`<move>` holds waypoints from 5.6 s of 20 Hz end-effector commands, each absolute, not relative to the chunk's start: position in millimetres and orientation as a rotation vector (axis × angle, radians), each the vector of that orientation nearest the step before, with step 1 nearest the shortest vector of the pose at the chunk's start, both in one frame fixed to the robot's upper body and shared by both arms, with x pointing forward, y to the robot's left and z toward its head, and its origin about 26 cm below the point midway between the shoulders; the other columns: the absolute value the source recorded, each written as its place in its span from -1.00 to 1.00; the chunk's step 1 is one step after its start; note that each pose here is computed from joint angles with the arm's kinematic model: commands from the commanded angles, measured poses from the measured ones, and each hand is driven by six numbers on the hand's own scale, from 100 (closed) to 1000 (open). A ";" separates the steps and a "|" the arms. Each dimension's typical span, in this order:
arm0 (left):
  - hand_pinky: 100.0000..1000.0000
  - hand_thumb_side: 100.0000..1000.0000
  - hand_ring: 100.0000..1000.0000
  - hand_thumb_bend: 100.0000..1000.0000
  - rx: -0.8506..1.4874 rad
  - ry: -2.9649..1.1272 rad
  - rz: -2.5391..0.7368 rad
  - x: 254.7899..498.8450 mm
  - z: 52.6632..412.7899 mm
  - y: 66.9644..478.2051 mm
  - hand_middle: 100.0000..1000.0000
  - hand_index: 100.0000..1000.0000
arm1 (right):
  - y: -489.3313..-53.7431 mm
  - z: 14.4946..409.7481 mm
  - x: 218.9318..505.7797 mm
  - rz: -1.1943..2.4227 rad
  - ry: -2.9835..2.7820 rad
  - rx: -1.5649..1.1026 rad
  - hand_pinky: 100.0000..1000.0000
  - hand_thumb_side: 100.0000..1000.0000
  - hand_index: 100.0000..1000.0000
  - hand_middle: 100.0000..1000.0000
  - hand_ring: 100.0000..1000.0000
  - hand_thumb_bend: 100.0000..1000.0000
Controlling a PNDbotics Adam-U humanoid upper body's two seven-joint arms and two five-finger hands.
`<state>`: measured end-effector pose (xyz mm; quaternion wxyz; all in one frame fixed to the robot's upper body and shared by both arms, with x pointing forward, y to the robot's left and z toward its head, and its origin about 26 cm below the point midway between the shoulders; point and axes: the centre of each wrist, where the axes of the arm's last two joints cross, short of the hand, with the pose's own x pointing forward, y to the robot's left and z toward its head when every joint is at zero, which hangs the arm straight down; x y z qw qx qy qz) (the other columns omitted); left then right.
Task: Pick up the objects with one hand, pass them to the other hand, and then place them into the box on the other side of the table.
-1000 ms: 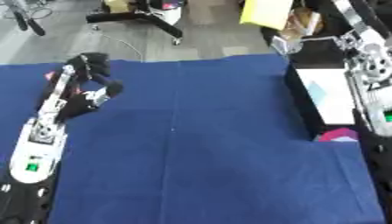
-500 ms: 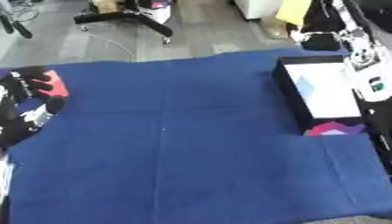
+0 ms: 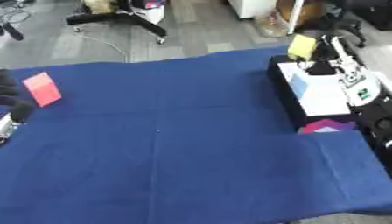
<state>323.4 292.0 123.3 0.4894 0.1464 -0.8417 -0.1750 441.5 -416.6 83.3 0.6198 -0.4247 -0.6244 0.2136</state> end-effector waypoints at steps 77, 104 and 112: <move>0.55 -0.20 0.49 0.12 1.387 -0.972 -1.001 403.8 188.0 515.4 0.54 0.75 | -194.8 225.5 312.7 1.054 -2.662 -0.437 0.65 -0.42 0.95 0.69 0.65 -1.00; -0.42 -0.54 -0.51 -0.18 1.006 -1.928 -0.600 386.0 210.6 398.3 -0.58 -0.32 | -174.3 223.6 320.7 1.152 -2.711 -0.276 0.67 -0.20 0.95 0.68 0.65 -0.82; -0.35 -0.59 -0.46 -0.13 0.353 -2.133 -0.554 370.1 183.7 287.6 -0.54 -0.29 | -144.2 221.0 338.2 1.222 -2.731 -0.101 0.70 0.01 0.99 0.80 0.71 -0.55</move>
